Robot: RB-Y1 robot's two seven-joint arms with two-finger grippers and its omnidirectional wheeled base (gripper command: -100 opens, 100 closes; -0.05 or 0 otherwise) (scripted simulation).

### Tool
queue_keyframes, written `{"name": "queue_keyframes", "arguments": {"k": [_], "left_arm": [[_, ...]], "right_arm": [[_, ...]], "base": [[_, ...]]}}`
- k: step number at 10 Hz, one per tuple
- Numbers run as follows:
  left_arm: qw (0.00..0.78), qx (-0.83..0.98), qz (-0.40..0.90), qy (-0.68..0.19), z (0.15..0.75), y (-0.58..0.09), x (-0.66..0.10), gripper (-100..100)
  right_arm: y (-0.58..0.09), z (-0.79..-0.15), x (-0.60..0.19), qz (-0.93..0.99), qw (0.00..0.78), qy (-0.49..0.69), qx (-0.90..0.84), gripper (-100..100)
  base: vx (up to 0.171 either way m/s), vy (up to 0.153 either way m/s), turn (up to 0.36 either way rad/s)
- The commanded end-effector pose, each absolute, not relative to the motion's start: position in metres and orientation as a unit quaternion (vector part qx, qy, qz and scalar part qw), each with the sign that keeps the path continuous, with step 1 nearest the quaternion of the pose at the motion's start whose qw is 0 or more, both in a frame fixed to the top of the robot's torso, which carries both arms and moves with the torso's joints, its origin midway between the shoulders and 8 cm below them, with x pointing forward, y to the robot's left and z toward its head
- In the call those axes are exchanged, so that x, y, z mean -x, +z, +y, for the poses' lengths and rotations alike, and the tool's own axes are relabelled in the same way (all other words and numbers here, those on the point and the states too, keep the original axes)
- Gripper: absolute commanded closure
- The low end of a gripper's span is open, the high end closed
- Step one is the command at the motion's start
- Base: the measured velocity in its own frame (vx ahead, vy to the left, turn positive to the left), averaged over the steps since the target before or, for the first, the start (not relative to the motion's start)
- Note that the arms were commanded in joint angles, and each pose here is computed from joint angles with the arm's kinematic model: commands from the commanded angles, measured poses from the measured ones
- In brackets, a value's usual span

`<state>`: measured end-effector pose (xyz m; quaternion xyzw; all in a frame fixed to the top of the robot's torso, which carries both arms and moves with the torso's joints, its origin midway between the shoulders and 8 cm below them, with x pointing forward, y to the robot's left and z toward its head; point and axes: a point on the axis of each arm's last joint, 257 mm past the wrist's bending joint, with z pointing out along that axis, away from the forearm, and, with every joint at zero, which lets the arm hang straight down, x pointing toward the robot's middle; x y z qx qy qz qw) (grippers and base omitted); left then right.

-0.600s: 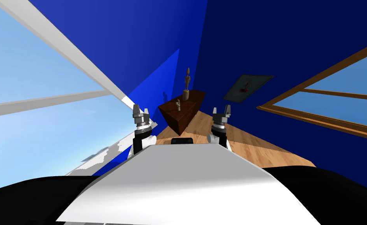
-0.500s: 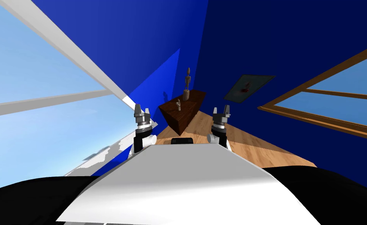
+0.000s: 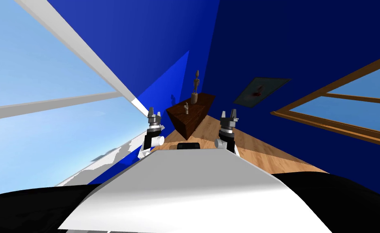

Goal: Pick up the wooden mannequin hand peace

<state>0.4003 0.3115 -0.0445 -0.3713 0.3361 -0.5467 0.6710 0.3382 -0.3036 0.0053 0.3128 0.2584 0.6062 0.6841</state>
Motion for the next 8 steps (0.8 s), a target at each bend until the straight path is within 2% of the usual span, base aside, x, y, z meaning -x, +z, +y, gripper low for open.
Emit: {"name": "queue_keyframes", "arguments": {"k": [1, 8], "left_arm": [[0.641, 0.392, 0.349, -0.561, 0.301, -0.061, -0.422, -100], [0.564, 0.442, 0.386, -0.581, 0.277, -0.107, -0.478, -100]], "right_arm": [[0.005, -0.304, -0.338, 0.258, 0.684, 0.606, -0.313, 0], [0.005, -0.304, -0.338, 0.258, 0.684, 0.606, -0.313, 0]], "base": [[-0.018, 0.011, 0.111], [-0.009, 0.007, 0.049]]}}
